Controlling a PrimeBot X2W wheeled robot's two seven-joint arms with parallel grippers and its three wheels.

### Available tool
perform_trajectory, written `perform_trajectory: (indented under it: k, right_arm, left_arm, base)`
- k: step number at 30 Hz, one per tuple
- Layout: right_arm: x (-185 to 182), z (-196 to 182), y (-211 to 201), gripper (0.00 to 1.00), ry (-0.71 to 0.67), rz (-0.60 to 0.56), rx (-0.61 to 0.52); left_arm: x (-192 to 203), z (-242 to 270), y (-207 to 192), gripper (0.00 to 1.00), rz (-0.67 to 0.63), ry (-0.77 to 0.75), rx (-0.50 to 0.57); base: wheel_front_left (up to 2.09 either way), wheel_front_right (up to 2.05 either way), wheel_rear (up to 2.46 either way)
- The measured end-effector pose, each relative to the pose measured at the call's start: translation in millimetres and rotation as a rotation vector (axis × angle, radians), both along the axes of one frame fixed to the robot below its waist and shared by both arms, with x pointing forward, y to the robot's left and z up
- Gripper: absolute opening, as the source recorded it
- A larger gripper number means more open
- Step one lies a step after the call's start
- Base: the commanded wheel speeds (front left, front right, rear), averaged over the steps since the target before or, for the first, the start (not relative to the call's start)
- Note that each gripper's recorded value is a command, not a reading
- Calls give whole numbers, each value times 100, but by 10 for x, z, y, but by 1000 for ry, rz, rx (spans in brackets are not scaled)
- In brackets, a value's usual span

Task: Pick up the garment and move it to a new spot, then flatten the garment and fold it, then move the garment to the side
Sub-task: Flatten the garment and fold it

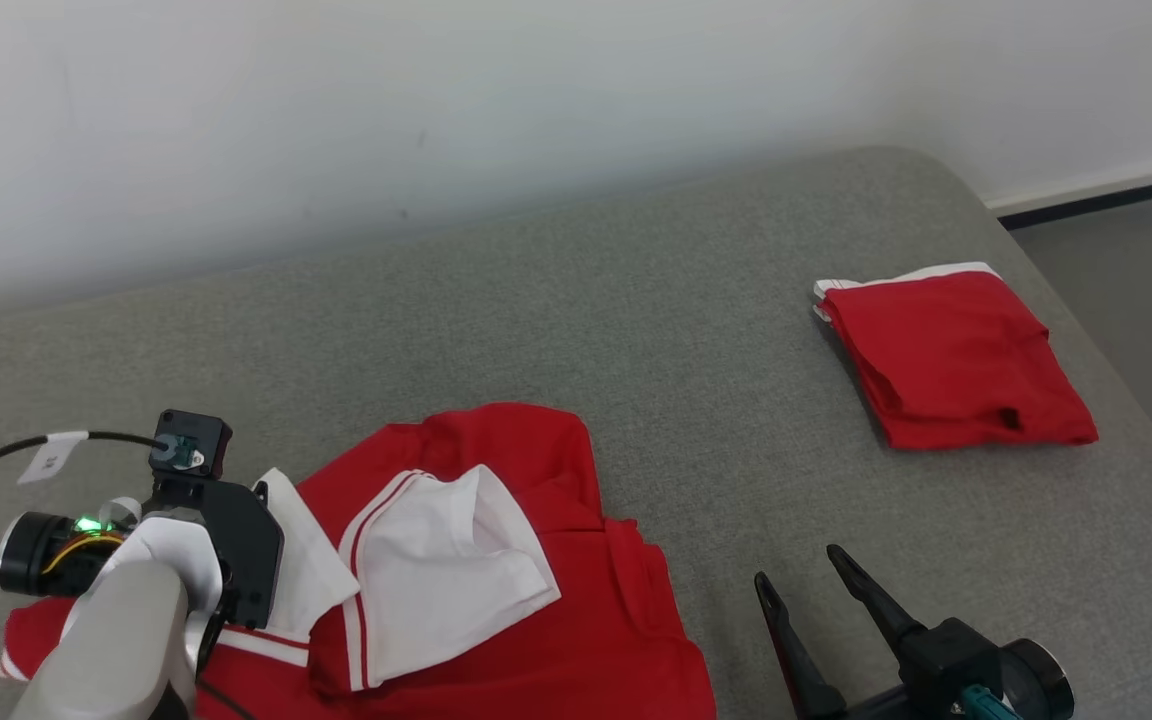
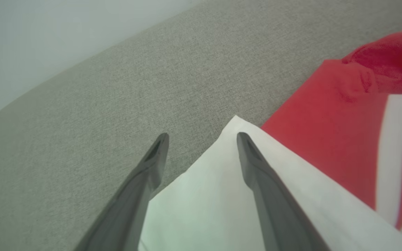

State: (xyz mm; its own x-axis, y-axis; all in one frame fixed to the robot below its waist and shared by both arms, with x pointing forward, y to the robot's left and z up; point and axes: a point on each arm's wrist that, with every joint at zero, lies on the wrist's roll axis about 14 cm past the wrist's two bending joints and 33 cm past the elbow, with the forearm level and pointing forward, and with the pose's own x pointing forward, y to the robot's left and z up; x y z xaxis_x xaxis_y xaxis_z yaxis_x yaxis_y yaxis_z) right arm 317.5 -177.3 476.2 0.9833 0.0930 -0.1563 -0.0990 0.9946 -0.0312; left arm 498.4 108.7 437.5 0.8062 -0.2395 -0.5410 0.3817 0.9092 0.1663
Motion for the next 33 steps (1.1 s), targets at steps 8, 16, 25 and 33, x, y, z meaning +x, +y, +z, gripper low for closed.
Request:
perform_trajectory:
  k: [8, 16, 25, 33]
  right_arm:
    - [-29, -150, -137, 100, 50, -54, -3]
    - [4, -134, -90, 100, 44, -39, -3]
    - [-24, -156, -138, 100, 59, -39, -20]
    - [-15, -174, -178, 100, 68, -48, -27]
  left_arm:
    - [83, -383, -128, 100, -59, 131, 86]
    - [61, -415, -113, 100, -46, 160, 73]
    - [113, -472, -152, 100, -21, 170, 16]
    - [114, -558, -205, 0, -46, 204, 24]
  base:
    - [0, 0, 0]
    - [0, 0, 0]
    - [0, 0, 0]
    - [0, 0, 0]
